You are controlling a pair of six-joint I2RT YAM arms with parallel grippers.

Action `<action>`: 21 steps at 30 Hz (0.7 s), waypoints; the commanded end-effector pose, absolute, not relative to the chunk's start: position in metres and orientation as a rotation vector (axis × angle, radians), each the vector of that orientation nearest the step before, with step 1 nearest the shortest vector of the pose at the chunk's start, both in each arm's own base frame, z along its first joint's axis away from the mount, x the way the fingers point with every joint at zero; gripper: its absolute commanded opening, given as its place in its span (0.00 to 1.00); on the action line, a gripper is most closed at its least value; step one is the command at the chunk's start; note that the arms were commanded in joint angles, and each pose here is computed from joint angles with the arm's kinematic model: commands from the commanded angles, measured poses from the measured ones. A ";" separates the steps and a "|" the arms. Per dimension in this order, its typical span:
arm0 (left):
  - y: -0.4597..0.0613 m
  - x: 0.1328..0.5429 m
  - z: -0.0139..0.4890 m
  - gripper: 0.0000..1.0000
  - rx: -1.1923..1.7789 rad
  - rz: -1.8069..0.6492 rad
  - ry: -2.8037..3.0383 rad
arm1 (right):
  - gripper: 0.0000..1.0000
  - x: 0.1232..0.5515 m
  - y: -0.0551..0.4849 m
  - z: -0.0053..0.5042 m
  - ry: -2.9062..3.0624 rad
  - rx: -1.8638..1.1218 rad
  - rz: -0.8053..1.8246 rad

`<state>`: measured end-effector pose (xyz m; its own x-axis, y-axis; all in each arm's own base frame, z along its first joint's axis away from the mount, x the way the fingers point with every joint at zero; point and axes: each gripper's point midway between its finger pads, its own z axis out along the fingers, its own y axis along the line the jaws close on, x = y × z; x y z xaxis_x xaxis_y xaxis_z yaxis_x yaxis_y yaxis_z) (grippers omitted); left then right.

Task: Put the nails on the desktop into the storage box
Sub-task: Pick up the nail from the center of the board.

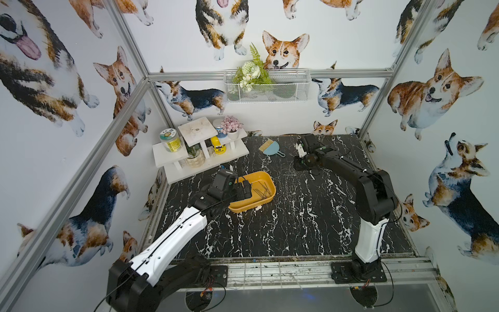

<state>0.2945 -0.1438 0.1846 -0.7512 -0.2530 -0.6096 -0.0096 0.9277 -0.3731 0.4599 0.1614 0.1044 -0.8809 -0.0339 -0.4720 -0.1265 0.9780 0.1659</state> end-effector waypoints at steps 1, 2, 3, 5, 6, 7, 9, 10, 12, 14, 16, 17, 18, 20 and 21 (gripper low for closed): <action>-0.156 0.304 0.192 1.00 -0.119 -0.491 2.370 | 0.34 0.463 0.155 0.087 2.663 -0.121 0.256; -0.158 0.306 0.191 1.00 -0.114 -0.498 2.374 | 0.33 0.463 0.152 0.080 2.674 -0.119 0.250; -0.160 0.307 0.190 1.00 -0.110 -0.502 2.378 | 0.32 0.464 0.151 0.076 2.682 -0.116 0.245; -0.163 0.310 0.189 1.00 -0.107 -0.513 2.381 | 0.31 0.465 0.151 0.065 2.702 -0.114 0.237; -0.165 0.311 0.188 1.00 -0.106 -0.518 2.383 | 0.31 0.466 0.151 0.061 2.707 -0.114 0.237; -0.166 0.312 0.188 1.00 -0.107 -0.526 2.382 | 0.30 0.467 0.152 0.058 2.712 -0.113 0.237; -0.168 0.313 0.187 1.00 -0.104 -0.530 2.383 | 0.29 0.470 0.153 0.051 2.724 -0.112 0.236; -0.169 0.313 0.188 1.00 -0.102 -0.532 2.382 | 0.28 0.471 0.154 0.048 2.728 -0.110 0.238; -0.169 0.313 0.186 1.00 -0.101 -0.529 2.386 | 0.26 0.474 0.156 0.045 2.735 -0.107 0.248; -0.168 0.312 0.185 1.00 -0.100 -0.527 2.388 | 0.24 0.475 0.158 0.044 2.738 -0.101 0.260; -0.167 0.310 0.183 1.00 -0.101 -0.522 2.391 | 0.23 0.476 0.159 0.042 2.742 -0.097 0.271; -0.167 0.309 0.182 1.00 -0.101 -0.523 2.393 | 0.22 0.476 0.160 0.041 2.744 -0.097 0.274; -0.166 0.309 0.181 1.00 -0.101 -0.521 2.395 | 0.22 0.476 0.161 0.041 2.744 -0.099 0.277; -0.166 0.308 0.179 1.00 -0.103 -0.522 2.398 | 0.22 0.476 0.161 0.041 2.746 -0.097 0.280; -0.166 0.307 0.179 1.00 -0.104 -0.523 2.398 | 0.22 0.475 0.162 0.039 2.748 -0.099 0.280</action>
